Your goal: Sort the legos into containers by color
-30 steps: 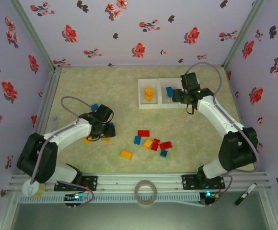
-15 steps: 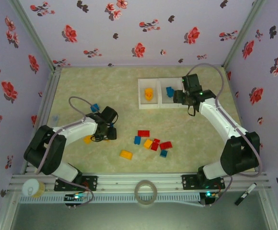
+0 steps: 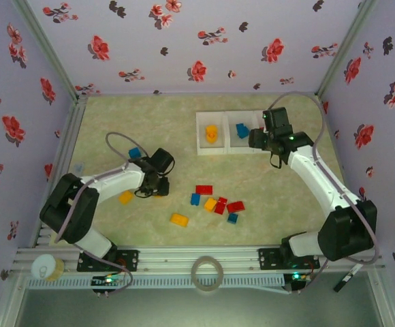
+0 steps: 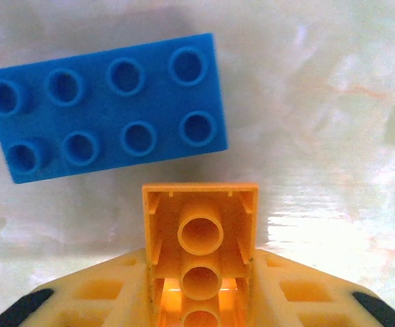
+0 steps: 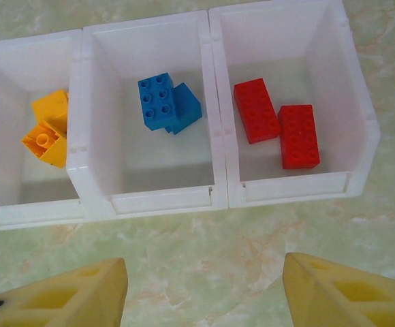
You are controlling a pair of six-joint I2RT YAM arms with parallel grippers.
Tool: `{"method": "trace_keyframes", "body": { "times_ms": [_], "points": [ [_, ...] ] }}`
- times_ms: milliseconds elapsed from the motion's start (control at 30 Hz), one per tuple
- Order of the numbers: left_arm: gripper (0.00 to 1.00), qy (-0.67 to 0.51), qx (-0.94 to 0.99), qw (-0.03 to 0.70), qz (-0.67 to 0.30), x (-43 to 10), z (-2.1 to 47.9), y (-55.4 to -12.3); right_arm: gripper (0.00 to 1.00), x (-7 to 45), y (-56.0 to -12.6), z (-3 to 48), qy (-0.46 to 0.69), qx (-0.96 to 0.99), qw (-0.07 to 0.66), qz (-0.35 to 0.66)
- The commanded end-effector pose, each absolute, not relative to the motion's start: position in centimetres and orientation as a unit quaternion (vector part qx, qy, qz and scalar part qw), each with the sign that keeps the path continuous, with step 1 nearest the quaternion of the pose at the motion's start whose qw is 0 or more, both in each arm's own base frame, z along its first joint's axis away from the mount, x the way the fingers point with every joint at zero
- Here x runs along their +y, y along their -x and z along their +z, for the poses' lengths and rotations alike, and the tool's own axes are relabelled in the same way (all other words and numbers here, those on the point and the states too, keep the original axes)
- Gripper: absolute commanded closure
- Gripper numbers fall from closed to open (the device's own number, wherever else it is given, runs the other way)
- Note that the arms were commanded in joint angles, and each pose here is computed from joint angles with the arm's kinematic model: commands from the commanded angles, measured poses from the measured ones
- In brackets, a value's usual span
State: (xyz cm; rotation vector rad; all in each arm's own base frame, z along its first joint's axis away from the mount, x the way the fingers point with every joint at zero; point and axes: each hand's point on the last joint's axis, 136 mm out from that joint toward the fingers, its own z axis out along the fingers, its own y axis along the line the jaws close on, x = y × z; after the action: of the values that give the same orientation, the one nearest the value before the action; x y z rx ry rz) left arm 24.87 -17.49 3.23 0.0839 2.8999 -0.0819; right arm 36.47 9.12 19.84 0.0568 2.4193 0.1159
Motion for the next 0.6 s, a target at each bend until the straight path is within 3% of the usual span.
{"method": "trace_keyframes", "body": {
  "times_ms": [0, 167, 567],
  "points": [
    [0.67, -0.046, 0.990, 0.129, -0.023, -18.4, 4.3, -25.5, 0.37, 8.5, -35.5, 20.1, -0.022, 0.935, 0.352, 0.030],
    [0.67, -0.063, 0.986, 0.150, -0.036, -20.1, 6.2, -27.0, 0.37, 8.0, -34.9, 20.5, -0.024, 0.933, 0.358, 0.024],
    [0.68, -0.104, 0.965, 0.231, -0.070, -26.8, 12.9, -35.3, 0.37, 7.7, -32.8, 20.5, -0.041, 0.932, 0.359, 0.041]
  ]
}}
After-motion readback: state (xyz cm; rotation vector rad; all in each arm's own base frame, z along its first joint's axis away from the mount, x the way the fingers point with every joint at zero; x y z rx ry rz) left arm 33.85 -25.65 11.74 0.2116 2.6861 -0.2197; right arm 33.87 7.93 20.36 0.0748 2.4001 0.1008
